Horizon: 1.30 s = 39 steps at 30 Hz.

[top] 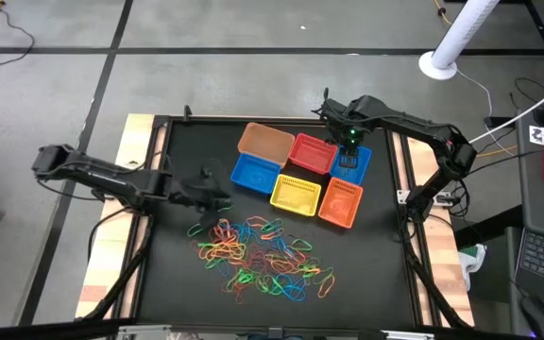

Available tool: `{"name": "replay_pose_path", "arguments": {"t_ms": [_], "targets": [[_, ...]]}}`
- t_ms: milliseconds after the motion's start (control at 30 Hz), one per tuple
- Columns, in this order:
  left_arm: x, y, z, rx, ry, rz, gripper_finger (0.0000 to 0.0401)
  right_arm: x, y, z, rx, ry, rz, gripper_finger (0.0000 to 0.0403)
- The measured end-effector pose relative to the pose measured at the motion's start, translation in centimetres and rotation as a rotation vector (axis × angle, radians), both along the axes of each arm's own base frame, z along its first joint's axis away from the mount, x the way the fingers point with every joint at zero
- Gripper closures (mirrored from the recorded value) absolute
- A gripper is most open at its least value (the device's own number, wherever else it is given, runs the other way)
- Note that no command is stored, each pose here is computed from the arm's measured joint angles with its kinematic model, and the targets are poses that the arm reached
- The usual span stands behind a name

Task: Sort rubber bands into baskets
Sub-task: Put the green rubber band into the right blue basket

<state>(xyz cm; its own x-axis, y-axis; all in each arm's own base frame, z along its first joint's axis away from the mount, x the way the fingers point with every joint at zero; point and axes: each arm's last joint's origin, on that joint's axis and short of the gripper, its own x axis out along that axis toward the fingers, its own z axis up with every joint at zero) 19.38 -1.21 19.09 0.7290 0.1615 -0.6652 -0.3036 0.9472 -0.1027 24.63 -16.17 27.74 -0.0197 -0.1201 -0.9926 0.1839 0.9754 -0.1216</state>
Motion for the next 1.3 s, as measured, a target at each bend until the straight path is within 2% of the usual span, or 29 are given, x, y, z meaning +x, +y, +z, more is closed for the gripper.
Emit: {"name": "replay_pose_path", "arguments": {"t_ms": [200, 633, 733, 833, 1033, 1300], "targets": [[-0.5, 0.1, -2.4, 0.018, 0.236, 0.005, 0.0239, 0.0, 0.0, 0.0, 0.0, 0.0, 0.0, 0.0242], [0.3, 0.0, -6.1, 0.041, 0.433, 0.027, 0.0254, 0.0, 0.0, 0.0, -0.001, -0.002, 0.0, 0.0242], [0.6, 0.1, -6.5, 0.038, 0.443, 0.034, 0.0263, 0.0, 0.0, 0.0, -0.001, -0.002, 0.0, 0.0242], [0.7, 0.2, -6.6, 0.035, 0.444, 0.036, 0.0289, 0.0, 0.0, 0.0, -0.001, -0.003, 0.0, 0.0242], [0.6, 0.3, -6.0, 0.042, 0.427, 0.038, 0.0387, 0.3, 0.2, 0.0, 0.068, -0.061, 0.005, 0.0242], [2.0, 0.6, -2.1, 0.041, 0.259, 0.04, 0.0397, 2.3, 0.0, 0.4, 0.199, -0.371, 0.062, 0.0242]]}}
